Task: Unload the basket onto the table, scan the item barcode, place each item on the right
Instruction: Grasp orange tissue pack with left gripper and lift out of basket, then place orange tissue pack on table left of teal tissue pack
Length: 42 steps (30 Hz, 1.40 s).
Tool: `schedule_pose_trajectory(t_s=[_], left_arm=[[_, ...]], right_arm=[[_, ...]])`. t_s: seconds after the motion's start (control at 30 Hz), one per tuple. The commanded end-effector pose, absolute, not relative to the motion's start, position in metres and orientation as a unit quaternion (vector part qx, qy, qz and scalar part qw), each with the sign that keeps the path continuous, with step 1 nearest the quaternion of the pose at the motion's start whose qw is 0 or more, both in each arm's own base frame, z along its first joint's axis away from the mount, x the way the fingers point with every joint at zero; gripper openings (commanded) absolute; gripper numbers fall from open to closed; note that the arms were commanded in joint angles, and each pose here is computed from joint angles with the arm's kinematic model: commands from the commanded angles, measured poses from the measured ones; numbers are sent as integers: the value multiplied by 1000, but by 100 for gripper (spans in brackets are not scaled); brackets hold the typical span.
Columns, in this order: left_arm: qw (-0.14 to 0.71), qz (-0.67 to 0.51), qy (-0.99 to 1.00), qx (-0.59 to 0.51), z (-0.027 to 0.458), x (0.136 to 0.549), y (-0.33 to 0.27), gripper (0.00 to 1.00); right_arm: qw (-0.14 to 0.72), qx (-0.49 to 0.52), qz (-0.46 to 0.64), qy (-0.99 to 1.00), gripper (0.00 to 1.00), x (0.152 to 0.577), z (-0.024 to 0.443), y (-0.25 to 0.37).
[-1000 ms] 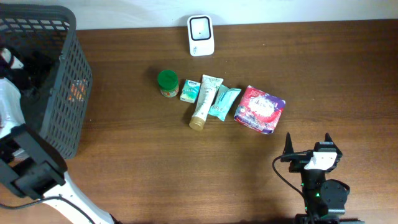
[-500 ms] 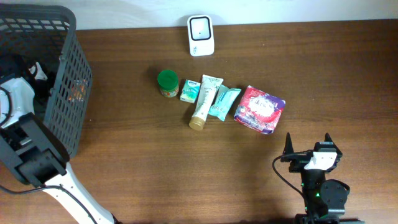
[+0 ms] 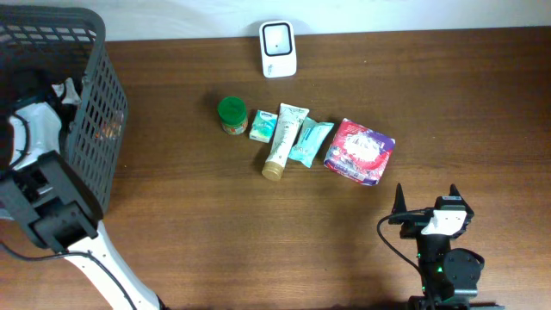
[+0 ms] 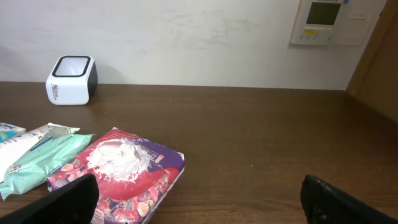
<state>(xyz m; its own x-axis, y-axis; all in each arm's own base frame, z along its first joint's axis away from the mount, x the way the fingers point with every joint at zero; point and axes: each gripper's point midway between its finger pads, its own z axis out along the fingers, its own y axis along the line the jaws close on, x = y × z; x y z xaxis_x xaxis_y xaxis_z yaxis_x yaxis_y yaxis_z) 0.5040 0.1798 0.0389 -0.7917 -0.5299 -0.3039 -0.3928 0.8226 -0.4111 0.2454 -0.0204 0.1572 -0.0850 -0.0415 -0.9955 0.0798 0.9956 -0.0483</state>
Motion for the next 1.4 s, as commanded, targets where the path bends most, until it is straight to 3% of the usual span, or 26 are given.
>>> schedule_pose_trajectory(t_s=[0.0,0.17,0.43,0.53,0.6,0.77,0.87,1.03,1.2,1.37], left_arm=[[187,-161,938,-241,21,498,178,0],[201,-161,928,-268,48,500,196,0],[352,-135,863,-337,244,490,256,0],[402,-168,845,-310,312,477,234,0],[452,-232,822,-257,383,456,190,0],[474,-284,798,-241,448,415,132,0],[438,-311,822,-185,443,416,73,0],[324,-330,884,-65,385,422,-63,0],[249,-174,953,15,287,406,-150,0],[291,-6,957,-10,219,416,-161,0]], right_arm=[[673,21,-47,737,99,245,153,-23],[673,21,-47,737,99,245,153,-23],[674,21,-47,737,99,245,153,-23],[673,21,-47,737,99,245,153,-23],[673,21,-47,737,99,245,153,-23],[673,21,-47,737,99,245,153,-23],[674,21,-47,737,99,245,153,-23],[674,21,-47,737,99,245,153,-23],[673,21,-47,737,99,245,153,-23],[674,21,-47,737,99,245,153,-23]])
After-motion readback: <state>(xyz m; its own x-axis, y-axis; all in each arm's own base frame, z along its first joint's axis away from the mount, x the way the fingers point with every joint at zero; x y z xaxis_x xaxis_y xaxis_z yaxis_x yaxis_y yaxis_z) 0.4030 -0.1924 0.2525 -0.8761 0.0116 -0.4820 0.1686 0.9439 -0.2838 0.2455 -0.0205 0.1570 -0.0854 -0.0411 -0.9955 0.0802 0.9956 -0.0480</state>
